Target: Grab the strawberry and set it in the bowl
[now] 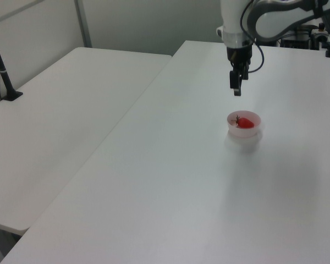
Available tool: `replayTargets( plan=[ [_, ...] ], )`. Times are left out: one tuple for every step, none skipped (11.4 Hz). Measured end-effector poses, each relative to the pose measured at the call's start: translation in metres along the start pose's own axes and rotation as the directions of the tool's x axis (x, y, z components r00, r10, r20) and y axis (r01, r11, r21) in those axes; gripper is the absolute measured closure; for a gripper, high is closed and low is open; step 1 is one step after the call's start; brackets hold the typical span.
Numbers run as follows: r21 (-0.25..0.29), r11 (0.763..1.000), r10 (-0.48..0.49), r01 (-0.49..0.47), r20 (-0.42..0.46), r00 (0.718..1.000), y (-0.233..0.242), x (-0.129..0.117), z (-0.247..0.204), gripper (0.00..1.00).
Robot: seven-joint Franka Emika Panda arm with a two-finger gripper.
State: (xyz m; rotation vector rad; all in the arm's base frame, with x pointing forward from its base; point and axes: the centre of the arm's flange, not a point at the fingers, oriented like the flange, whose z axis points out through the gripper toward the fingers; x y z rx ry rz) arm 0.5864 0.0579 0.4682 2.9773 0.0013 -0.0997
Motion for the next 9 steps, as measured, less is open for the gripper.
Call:
replayTargets(
  plan=[
    [-0.001,1.000,0.009,-0.009,-0.008,1.000,0.005,-0.001,-0.014,0.00],
    [-0.001,1.000,0.018,-0.018,-0.015,1.000,0.010,-0.003,-0.030,0.00],
    [-0.001,1.000,0.020,-0.020,-0.026,0.999,0.015,-0.006,-0.045,0.00],
    [-0.002,1.000,0.026,-0.026,-0.035,0.999,0.024,-0.011,-0.061,0.00],
    [0.010,0.999,0.036,-0.036,-0.029,0.999,0.033,-0.017,-0.071,0.00],
    [0.028,0.998,0.051,-0.050,-0.024,0.998,0.042,-0.024,-0.084,0.00],
    [0.040,0.997,0.060,-0.059,-0.026,0.998,0.049,-0.029,-0.095,0.00],
    [0.045,0.997,0.063,-0.061,-0.037,0.997,0.051,-0.032,-0.104,0.00],
    [0.046,0.997,0.060,-0.058,-0.044,0.997,0.049,-0.033,-0.108,0.00]
  ],
)
